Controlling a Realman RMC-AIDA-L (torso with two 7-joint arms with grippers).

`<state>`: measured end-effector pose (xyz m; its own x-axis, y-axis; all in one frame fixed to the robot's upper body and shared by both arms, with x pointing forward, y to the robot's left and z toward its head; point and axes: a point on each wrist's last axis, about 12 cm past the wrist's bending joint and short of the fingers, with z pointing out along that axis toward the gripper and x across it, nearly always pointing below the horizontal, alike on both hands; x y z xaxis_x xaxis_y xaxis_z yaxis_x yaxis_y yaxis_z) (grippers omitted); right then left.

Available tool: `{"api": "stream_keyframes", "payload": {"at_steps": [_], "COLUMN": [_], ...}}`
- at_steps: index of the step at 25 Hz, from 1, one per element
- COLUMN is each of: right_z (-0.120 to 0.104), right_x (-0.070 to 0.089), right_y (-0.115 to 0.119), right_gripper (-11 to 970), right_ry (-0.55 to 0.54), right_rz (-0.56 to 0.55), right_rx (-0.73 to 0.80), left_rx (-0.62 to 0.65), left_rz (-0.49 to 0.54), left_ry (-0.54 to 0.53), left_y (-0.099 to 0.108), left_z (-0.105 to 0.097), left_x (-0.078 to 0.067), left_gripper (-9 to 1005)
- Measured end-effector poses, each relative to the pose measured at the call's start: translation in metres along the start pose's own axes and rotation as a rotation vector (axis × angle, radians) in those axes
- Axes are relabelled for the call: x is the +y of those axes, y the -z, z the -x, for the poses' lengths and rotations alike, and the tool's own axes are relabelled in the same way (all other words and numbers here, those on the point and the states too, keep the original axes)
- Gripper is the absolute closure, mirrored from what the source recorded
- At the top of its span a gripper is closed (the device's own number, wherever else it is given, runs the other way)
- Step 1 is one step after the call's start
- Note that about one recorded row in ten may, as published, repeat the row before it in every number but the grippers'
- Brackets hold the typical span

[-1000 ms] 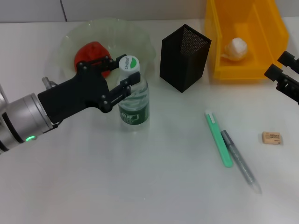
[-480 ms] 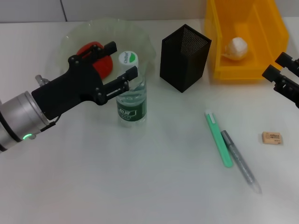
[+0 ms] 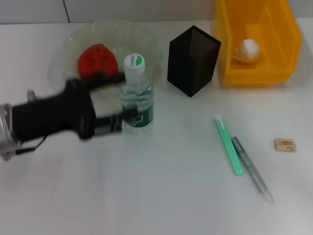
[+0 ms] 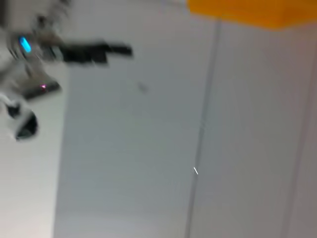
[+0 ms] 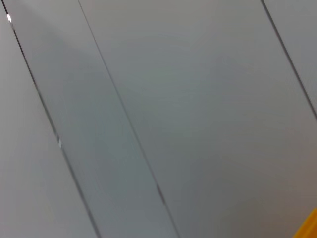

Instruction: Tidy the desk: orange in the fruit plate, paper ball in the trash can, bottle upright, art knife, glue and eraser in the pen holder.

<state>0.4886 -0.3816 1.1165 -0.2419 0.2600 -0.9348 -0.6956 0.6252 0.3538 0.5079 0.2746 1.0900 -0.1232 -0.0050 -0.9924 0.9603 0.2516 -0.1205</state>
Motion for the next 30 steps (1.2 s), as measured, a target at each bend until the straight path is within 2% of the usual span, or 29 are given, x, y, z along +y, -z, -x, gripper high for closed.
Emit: {"api": "stream_keyframes", "payload": {"at_steps": [2,3,6,11,12,13,16,17,23,30], "right_z": [0.027,0.027,0.050,0.080,0.083,0.083,0.079,0.072,0.050,0.021], "right_x": [-0.002,-0.002,0.003,0.026,0.034,0.034,0.041,0.043,0.033,0.022], "right_y": [0.001,0.001,-0.007,-0.034,-0.047,-0.047,-0.069,-0.083,-0.110,-0.134], "right_gripper": [191,190,190,190,190,190,190,190,190,215], "right_ry": [-0.015,-0.015,0.003,0.150,0.201,0.201,0.275,0.321,0.415,0.461], "right_rz": [0.007,0.007,-0.002,-0.032,-0.049,-0.049,-0.076,-0.088,-0.096,-0.023], "right_rx": [0.147,0.147,0.359,0.784,0.929,0.929,1.102,1.181,1.281,1.327], "left_rx": [0.092,0.092,0.156,0.198,0.199,0.199,0.199,0.198,0.198,0.203], "left_rz": [-0.039,-0.039,-0.066,-0.099,-0.102,-0.102,-0.107,-0.107,-0.124,-0.140], "left_ry": [0.023,0.023,0.042,0.053,0.059,0.059,0.062,0.062,0.066,0.093], "left_y": [0.003,0.003,0.003,-0.002,-0.005,-0.005,-0.010,-0.012,-0.020,-0.026], "left_z": [-0.006,-0.006,-0.013,-0.018,-0.017,-0.017,-0.016,-0.017,-0.018,-0.021], "left_x": [-0.004,-0.004,-0.008,-0.011,-0.011,-0.011,-0.009,-0.009,-0.011,-0.014], "left_gripper": [198,199,203,209,210,231,292,313,313,314]}}
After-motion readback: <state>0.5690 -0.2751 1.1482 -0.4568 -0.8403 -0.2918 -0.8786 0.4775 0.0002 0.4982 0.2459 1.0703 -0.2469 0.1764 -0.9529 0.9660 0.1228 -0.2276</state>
